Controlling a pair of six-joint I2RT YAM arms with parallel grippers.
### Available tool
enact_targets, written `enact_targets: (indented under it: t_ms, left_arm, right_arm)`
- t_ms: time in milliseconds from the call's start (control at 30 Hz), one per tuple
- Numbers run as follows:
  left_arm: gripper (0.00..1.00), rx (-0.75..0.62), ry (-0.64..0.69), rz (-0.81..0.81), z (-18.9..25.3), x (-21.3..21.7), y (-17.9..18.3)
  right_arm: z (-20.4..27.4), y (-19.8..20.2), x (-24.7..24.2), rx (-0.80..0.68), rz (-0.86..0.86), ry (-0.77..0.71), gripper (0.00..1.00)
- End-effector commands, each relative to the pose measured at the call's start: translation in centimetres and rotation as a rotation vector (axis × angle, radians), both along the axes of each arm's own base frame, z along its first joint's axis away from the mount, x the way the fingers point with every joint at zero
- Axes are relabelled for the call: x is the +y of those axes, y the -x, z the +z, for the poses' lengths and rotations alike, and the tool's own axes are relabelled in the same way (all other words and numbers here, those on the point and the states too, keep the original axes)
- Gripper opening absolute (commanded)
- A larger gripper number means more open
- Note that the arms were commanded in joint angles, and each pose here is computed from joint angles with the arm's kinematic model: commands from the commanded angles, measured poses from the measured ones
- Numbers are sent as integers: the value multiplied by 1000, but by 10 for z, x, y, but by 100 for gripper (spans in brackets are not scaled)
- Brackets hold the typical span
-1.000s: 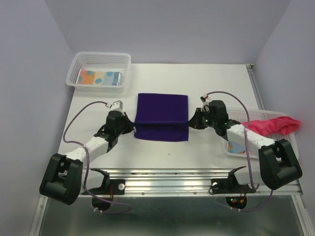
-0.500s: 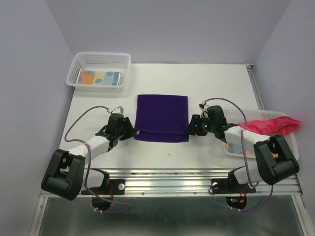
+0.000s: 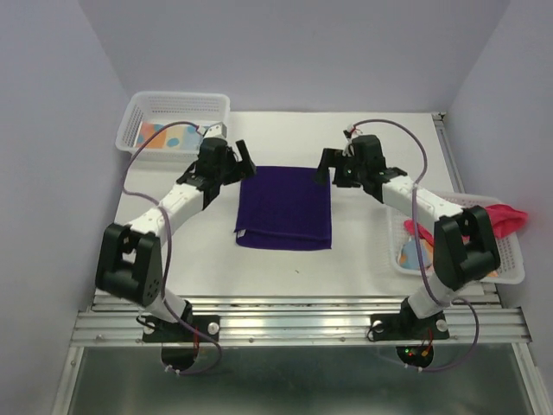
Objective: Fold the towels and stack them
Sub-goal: Fold the towel
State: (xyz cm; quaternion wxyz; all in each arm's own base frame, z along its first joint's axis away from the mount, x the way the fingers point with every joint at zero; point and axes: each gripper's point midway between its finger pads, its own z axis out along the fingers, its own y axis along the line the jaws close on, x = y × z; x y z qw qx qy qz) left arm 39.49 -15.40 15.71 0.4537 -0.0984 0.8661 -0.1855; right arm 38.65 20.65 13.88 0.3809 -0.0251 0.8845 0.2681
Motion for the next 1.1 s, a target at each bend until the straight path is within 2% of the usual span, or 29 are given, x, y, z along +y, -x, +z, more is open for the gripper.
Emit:
enact_targets:
  t_ms: [0,67,133,167,400,567,733,767,800,967,1000,1067]
  left_arm:
    - [99,43,-123,-17,-8,-5,-44]
    - [99,91,-167,-25,-30,-6,-59]
    - [98,82,-168,-27,-23,-10,-77]
    - [98,119,-185,-28,-41,-9,-83]
    - [84,167,-169,-17,-66,-5,-114]
    - [71,198,-160,-23,-86,-2,-118]
    - [64,215,-140,-33,-96,0,-122]
    - [58,222,-138,-36,-99,-1,-122]
    - [55,221,-129,-47,-99,-3,-123]
    - [40,235,-121,-56,-108,-7,-126]
    - [30,245,-119,-63,-111,-8,-124]
    - [18,252,-115,-69,-114,-9,-123]
  right_arm:
    - [-26,-52,-22,30,-101,144,97]
    - [-31,-67,-22,35,-100,162,95]
    - [-27,-87,-24,23,-107,172,92]
    - [-34,-97,-23,30,-107,178,91]
    - [-65,-127,-29,71,-84,168,67]
    - [-79,-134,-27,83,-60,182,63]
    - [-89,-138,-23,96,-23,179,60]
    - [-93,-137,-22,102,-18,180,57]
    - [-93,-138,-20,103,-15,171,51]
    - [-96,-133,-17,119,4,153,33]
    - [-92,-133,-17,110,4,149,30]
    - [-94,-128,-16,115,16,147,22]
